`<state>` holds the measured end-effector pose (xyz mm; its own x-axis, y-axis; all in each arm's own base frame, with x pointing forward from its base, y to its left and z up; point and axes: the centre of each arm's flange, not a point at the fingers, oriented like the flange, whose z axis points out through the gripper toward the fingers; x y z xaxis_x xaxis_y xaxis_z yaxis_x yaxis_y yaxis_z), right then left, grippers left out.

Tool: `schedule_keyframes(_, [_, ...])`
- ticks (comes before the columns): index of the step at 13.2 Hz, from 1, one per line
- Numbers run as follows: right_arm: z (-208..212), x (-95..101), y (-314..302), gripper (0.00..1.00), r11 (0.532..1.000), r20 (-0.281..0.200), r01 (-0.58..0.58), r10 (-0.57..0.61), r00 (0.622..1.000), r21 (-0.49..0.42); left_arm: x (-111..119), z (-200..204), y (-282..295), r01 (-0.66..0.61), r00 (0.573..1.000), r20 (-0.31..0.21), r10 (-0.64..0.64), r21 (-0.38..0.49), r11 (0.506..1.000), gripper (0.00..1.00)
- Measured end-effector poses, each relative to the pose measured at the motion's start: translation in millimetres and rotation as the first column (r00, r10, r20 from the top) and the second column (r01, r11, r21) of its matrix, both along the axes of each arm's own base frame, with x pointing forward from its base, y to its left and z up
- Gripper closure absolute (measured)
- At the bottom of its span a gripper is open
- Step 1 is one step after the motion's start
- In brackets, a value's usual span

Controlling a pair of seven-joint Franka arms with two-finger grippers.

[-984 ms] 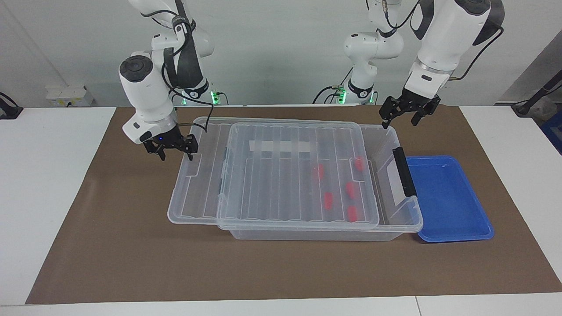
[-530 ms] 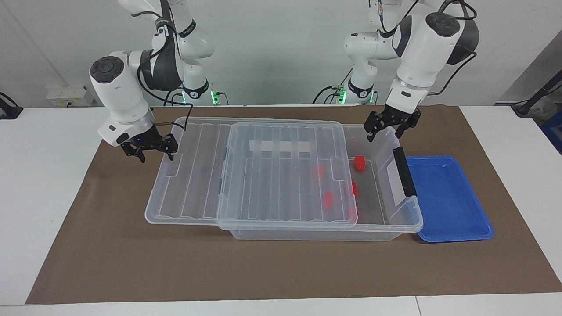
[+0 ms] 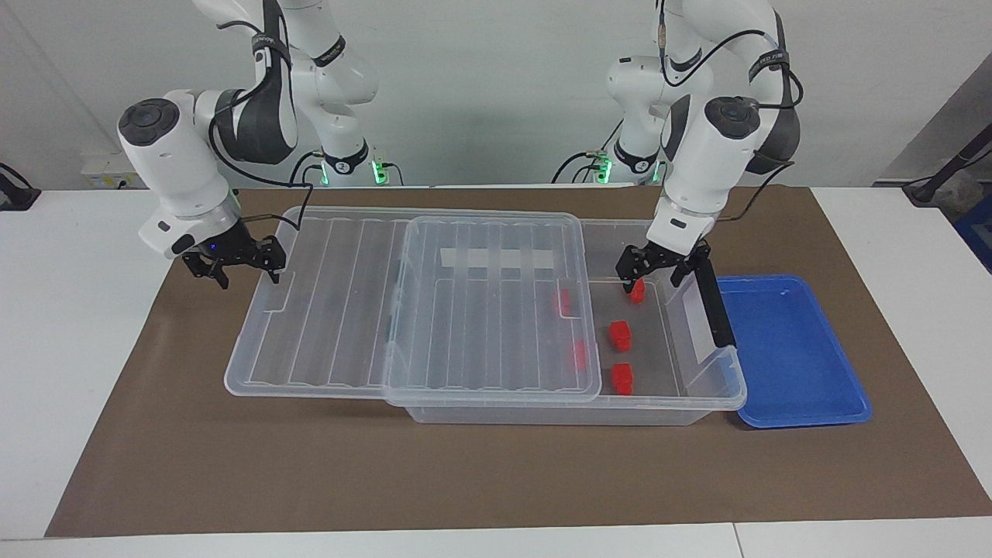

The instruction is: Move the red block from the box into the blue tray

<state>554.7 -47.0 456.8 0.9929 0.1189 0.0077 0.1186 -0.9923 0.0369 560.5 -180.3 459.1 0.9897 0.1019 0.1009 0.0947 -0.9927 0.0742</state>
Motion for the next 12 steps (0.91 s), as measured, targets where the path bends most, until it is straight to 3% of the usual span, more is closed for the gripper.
schedule_keyframes(5, [0,-0.6,-6,0.08,1.000,0.000,0.007,-0.007,1.000,0.000,2,-47,-1,-0.039,0.998,0.038,0.040,-0.022,0.999,0.02])
schedule_keyframes(12, [10,2.0,-12,0.03,1.000,0.020,0.001,-0.001,1.000,-0.002,-11,-118,-23,-0.017,1.000,0.021,0.017,-0.026,1.000,0.05])
